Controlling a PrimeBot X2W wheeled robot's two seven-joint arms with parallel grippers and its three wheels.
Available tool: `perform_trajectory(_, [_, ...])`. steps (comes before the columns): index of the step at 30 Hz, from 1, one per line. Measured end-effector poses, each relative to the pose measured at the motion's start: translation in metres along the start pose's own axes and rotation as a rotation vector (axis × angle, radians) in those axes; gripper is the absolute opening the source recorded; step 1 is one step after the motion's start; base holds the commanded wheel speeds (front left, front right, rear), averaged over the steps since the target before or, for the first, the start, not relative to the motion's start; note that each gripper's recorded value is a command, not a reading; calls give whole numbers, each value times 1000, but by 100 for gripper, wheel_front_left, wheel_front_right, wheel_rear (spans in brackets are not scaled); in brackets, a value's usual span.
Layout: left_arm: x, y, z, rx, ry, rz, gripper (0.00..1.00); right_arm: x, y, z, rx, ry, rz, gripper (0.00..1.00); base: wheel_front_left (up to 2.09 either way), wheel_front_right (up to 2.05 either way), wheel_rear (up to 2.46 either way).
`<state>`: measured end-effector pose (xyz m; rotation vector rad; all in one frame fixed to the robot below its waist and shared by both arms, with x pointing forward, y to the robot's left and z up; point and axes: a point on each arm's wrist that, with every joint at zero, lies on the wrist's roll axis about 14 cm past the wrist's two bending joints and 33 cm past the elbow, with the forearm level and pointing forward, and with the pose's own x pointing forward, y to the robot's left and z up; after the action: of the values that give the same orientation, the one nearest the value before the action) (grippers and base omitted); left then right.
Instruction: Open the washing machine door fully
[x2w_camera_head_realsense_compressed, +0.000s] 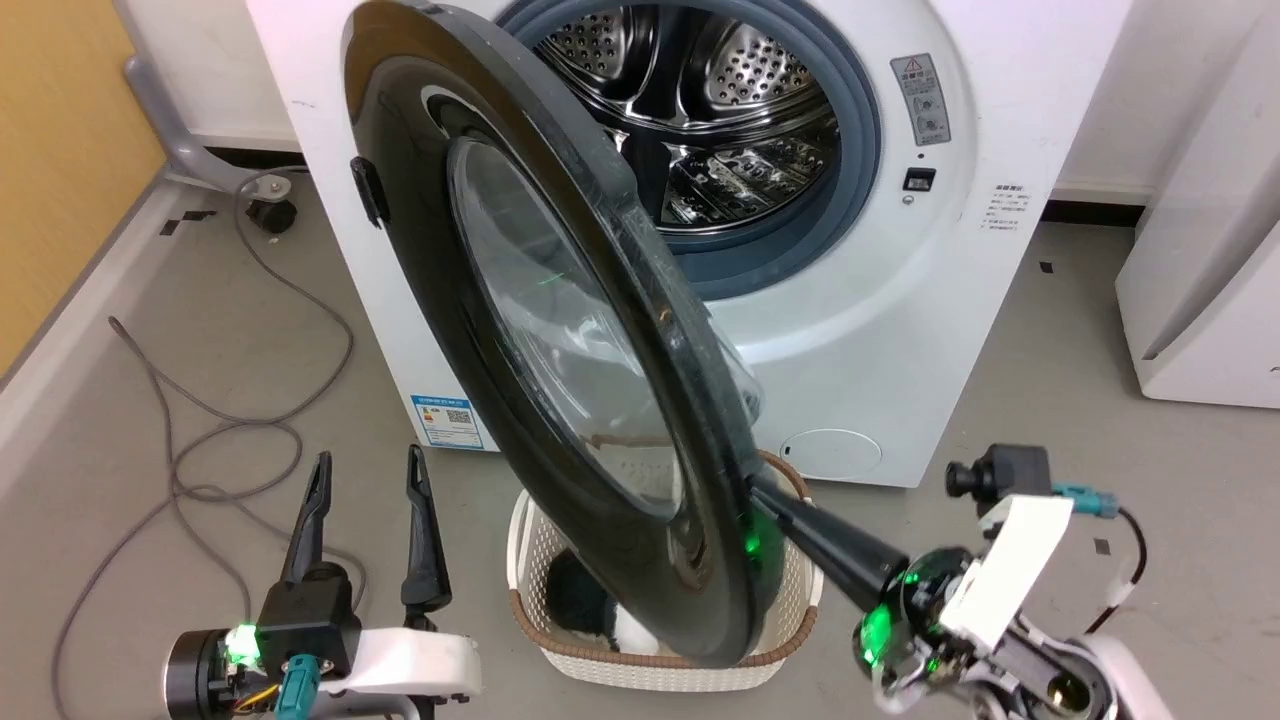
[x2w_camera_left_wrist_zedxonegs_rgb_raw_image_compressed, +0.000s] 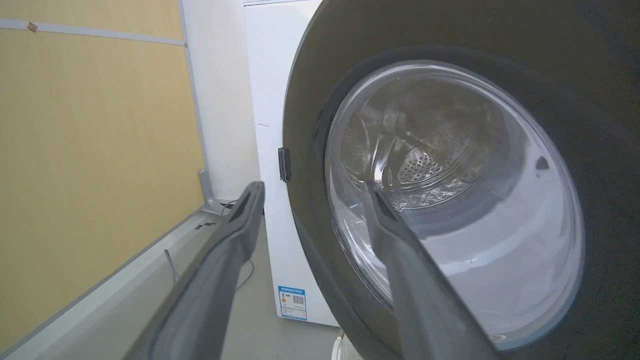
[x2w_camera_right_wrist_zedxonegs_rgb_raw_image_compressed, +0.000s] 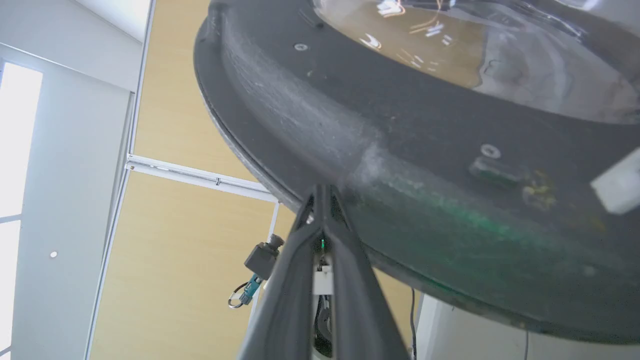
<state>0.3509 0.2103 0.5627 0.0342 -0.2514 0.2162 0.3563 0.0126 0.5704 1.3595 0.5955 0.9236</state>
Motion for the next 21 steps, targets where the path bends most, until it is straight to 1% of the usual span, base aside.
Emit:
perform_trajectory(9, [-2, 4, 1, 3, 0, 10, 100, 10, 5, -50, 49, 120, 35, 0, 0, 0, 0])
perform_trajectory(17, [-2, 5, -3, 13, 11, 11, 100, 21, 6, -84, 97, 203, 47, 0, 0, 0, 0])
perform_trajectory(21, [-3, 6, -5, 15, 17, 9, 100, 27, 10, -101, 103, 246, 58, 0, 0, 0, 0])
